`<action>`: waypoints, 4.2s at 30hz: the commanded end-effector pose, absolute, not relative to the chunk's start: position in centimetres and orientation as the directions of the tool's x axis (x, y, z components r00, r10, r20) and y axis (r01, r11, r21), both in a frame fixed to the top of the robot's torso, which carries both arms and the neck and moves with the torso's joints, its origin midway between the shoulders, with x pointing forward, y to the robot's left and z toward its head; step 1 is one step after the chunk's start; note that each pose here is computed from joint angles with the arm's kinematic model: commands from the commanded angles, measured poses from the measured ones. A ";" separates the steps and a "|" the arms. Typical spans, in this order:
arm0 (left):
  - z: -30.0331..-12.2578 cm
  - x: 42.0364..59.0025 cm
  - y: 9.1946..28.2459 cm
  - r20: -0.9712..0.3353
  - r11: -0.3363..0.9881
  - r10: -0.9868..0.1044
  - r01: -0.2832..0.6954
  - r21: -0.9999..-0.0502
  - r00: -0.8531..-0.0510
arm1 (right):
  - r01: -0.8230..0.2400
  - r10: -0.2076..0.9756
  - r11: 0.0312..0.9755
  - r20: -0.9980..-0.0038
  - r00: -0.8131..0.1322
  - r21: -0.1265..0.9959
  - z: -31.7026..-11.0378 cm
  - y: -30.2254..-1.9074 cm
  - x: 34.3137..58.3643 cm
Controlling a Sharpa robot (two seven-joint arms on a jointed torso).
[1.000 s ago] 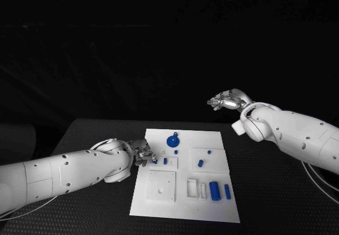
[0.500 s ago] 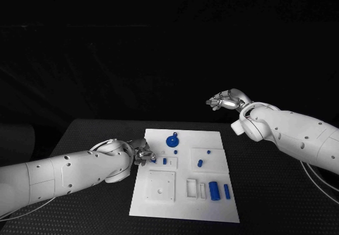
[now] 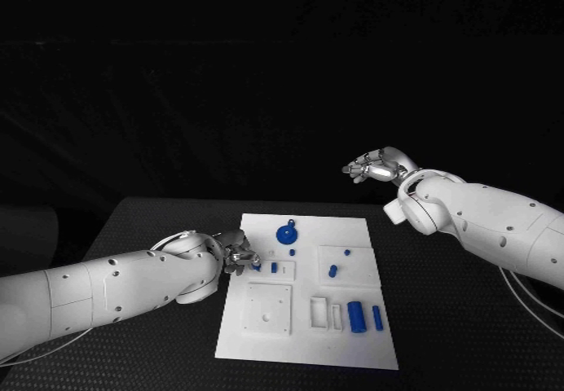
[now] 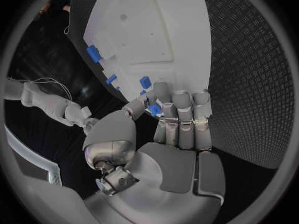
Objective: Assemble the parts on the task board
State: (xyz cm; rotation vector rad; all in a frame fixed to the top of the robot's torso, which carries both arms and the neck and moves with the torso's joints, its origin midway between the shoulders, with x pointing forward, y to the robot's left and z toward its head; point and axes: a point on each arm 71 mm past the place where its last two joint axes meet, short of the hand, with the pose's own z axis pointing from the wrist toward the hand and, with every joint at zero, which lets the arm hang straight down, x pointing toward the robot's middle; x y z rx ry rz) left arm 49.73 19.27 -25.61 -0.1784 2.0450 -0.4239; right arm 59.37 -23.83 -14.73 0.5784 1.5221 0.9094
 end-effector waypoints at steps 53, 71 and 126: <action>-26.3 49.5 18.2 -0.836 0.952 -0.213 0.087 -0.295 -0.506 | -0.149 0.792 0.564 -0.583 -0.183 0.812 -14.7 -23.6 59.2; -26.4 49.5 18.1 -0.839 0.955 -0.195 0.098 -0.281 -0.508 | -0.150 0.791 0.563 -0.582 -0.185 0.813 -14.7 -23.5 59.2; -26.4 49.3 17.6 -0.817 0.951 -0.193 0.101 -0.291 -0.543 | -0.146 0.791 0.564 -0.583 -0.186 0.813 -14.7 -23.6 59.1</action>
